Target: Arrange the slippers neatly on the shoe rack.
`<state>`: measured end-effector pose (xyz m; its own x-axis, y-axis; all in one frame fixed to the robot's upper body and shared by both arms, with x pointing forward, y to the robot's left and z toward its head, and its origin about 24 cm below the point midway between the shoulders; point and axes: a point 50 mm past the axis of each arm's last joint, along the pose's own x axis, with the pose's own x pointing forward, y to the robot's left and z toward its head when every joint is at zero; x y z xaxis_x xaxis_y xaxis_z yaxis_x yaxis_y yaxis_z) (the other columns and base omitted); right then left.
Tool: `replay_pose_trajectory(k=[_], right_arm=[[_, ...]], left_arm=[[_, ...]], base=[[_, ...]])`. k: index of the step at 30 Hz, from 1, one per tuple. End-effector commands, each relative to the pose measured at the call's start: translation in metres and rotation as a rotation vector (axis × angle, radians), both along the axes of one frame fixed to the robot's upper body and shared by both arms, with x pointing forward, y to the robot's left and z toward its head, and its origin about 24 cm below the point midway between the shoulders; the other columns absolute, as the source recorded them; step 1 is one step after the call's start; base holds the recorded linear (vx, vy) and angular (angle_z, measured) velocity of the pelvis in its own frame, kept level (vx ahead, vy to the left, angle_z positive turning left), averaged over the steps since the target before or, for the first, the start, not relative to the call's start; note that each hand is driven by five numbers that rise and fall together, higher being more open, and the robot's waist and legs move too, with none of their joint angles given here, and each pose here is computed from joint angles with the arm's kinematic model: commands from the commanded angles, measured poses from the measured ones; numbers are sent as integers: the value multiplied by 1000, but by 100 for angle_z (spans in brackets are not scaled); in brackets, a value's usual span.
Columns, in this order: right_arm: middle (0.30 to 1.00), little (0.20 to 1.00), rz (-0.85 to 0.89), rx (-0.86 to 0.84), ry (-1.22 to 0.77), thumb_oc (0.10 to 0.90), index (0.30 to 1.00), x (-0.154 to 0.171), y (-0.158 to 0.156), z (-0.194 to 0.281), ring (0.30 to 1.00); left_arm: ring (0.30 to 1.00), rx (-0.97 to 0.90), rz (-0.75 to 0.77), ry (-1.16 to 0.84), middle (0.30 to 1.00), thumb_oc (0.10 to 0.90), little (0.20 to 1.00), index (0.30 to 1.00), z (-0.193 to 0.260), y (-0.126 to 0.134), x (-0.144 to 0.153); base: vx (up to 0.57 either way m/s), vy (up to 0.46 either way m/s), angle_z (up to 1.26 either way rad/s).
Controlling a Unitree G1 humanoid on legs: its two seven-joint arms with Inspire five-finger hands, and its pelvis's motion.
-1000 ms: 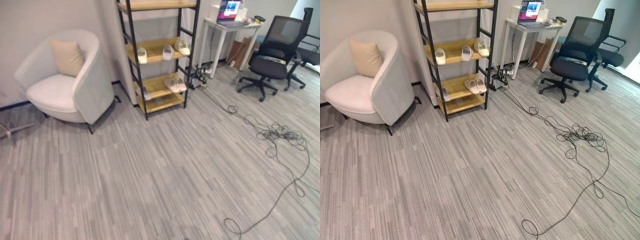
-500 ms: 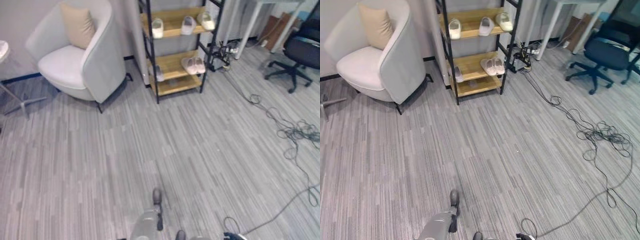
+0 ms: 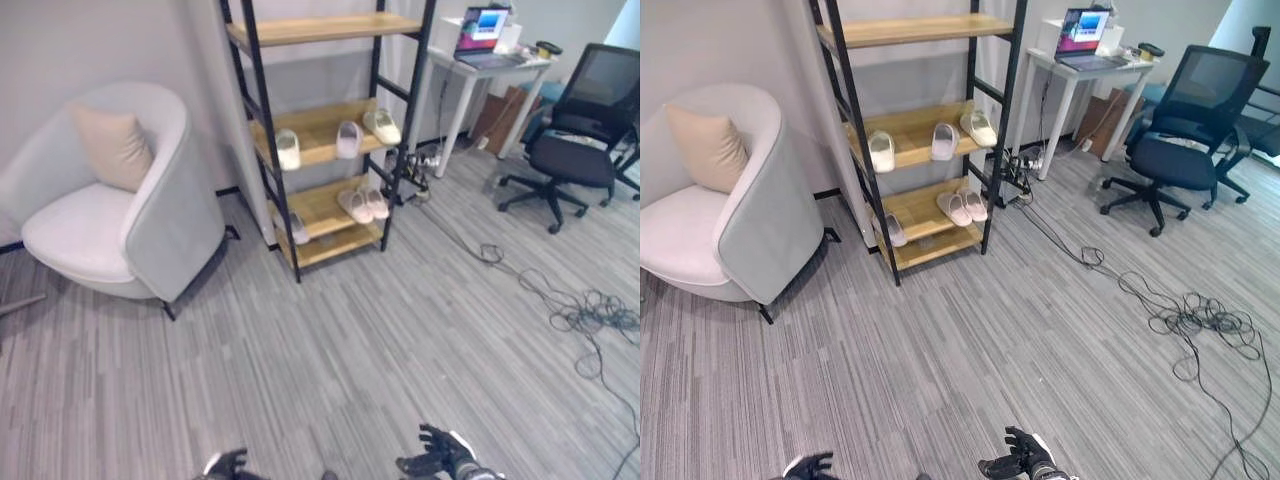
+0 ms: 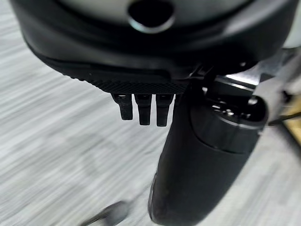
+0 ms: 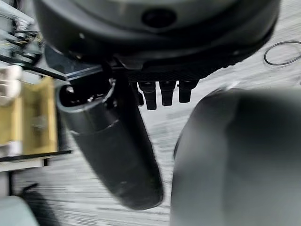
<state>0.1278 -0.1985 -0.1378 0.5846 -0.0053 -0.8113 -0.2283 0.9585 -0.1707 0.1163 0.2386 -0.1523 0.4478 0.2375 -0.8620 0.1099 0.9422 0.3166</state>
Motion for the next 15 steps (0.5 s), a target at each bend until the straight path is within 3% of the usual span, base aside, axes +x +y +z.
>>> replay_pose_trajectory(k=[1,6,8,12,15], right_arm=[[900,900,10,-12,85,800,900,-34,1,-10,900],[900,900,-3,-8,122,800,900,-42,2,-13,900],[900,900,-28,3,153,800,900,-52,2,-16,900],[900,900,-26,19,149,800,900,-52,1,-15,900],[900,900,-25,17,119,800,900,-46,0,-12,900]], left_arm=[[900,3,-6,-58,900,800,900,900,4,-2,13],[900,0,-14,15,900,800,900,900,-4,-7,-3],[900,-3,13,119,900,800,900,900,-12,-5,-33],[900,-31,107,211,900,800,900,900,-17,-4,-64],[900,-36,123,201,900,800,900,900,-17,-3,-62]], base=[[543,-142,-6],[410,-125,34],[476,-249,23],[416,-298,40],[172,-319,36]])
